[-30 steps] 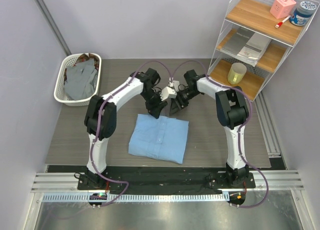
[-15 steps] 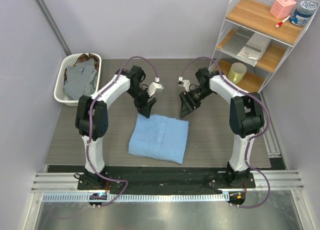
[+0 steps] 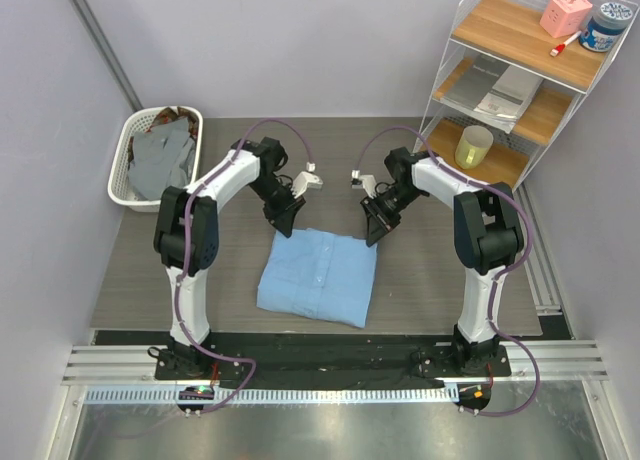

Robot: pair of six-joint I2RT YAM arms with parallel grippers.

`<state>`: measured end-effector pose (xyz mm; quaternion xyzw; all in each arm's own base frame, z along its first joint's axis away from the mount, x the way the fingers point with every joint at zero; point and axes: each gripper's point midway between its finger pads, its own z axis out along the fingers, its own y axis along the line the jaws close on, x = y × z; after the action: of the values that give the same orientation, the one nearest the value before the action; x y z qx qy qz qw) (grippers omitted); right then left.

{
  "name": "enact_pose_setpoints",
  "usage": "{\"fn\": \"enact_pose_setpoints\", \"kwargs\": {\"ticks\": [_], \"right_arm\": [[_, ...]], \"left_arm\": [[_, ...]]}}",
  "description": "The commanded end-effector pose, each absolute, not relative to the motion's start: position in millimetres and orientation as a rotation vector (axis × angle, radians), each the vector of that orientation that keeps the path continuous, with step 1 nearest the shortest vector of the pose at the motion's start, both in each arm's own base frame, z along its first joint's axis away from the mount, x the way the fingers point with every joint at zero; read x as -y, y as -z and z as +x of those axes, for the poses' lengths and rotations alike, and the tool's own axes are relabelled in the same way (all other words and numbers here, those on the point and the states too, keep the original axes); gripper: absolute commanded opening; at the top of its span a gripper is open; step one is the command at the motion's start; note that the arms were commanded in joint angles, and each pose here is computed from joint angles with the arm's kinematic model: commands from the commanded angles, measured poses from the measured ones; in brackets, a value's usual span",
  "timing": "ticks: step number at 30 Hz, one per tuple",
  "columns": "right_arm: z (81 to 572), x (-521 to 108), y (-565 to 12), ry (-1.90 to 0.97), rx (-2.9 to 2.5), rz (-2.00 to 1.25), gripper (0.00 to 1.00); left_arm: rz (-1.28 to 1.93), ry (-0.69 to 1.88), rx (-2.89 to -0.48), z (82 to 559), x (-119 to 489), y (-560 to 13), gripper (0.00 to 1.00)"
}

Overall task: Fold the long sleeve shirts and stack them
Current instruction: Fold the shirt

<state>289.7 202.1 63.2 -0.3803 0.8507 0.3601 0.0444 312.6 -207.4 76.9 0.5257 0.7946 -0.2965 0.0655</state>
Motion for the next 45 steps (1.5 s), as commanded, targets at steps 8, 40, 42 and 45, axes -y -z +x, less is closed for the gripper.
{"fn": "enact_pose_setpoints", "kwargs": {"ticks": [8,40,42,45], "right_arm": [[303.2,-185.9,-86.4,-0.937,-2.598,-1.193,0.01],[353.5,-164.7,-96.2,-0.891,-2.634,-0.681,0.66],[341.8,-165.1,-89.9,-0.942,-2.655,-0.667,0.67],[329.8,-170.8,-80.8,-1.043,-2.678,-0.635,0.65]], "left_arm": [[1.446,1.014,-2.447,329.0,197.4,-83.4,0.00],[0.723,1.029,-2.602,354.2,174.8,-88.8,0.79],[0.654,1.033,-2.632,352.7,174.7,-80.3,0.80],[0.570,1.046,-2.667,349.7,176.5,-70.3,0.76]]}}
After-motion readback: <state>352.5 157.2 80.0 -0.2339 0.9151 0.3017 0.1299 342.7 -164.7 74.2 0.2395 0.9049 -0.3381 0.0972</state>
